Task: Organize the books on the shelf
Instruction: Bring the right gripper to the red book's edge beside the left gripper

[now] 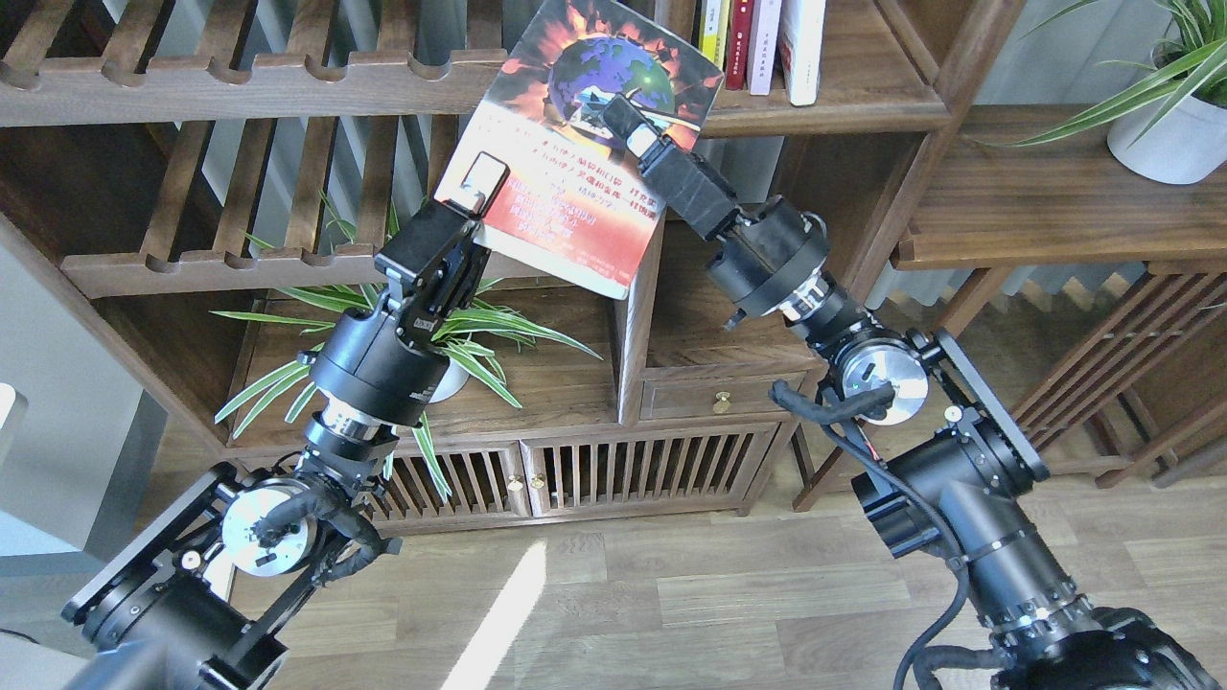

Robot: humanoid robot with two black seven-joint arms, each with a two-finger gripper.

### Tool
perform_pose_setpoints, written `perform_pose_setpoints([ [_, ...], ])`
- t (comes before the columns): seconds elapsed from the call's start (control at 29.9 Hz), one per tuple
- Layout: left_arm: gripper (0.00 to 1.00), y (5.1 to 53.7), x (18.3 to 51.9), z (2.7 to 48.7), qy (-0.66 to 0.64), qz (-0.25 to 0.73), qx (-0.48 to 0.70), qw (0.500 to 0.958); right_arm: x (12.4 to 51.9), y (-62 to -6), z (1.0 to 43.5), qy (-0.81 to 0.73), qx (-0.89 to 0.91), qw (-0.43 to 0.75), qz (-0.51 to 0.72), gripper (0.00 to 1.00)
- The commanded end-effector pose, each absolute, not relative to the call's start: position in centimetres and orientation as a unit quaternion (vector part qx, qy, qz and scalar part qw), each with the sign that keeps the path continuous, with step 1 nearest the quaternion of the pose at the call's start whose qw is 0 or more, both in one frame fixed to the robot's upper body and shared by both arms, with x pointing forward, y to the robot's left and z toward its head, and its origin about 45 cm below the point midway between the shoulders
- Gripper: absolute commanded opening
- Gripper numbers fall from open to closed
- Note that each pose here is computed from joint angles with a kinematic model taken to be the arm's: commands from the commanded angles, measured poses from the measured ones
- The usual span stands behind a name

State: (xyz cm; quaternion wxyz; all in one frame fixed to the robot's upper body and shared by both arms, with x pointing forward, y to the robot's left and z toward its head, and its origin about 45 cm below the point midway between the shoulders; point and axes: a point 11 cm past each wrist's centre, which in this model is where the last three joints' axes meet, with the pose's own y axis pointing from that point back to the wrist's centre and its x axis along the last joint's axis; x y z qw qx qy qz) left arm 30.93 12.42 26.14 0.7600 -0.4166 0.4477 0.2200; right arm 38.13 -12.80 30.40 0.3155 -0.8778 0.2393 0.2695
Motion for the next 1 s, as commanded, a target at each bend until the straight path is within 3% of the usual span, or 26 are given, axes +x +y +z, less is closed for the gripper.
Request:
perform_pose_setpoints([
  [0.0, 0.13, 12.8, 31.1, 25.7, 0.449, 0.229, -0.416, 0.757, 38.4, -12.6, 31.3, 0.232, -0.879, 0.322, 0.265, 0.85],
  [0.43, 0.18, 13.8, 32.7, 25.9, 0.438, 0.245, -0.429, 0.751, 38.0, -11.5, 31.2, 0.218, -0.885, 0.311, 0.269, 0.85],
  [0.6, 0.11, 13.2, 32.9, 26.8, 0.434, 0.233, -0.428, 0.758, 37.4, -10.4, 30.5, 0.207, -0.891, 0.295, 0.277, 0.84],
  [0.97, 0.05, 11.9, 32.2, 26.3, 0.442, 0.22, -0.403, 0.771, 37.3, -10.2, 30.4, 0.205, -0.892, 0.293, 0.278, 0.84],
])
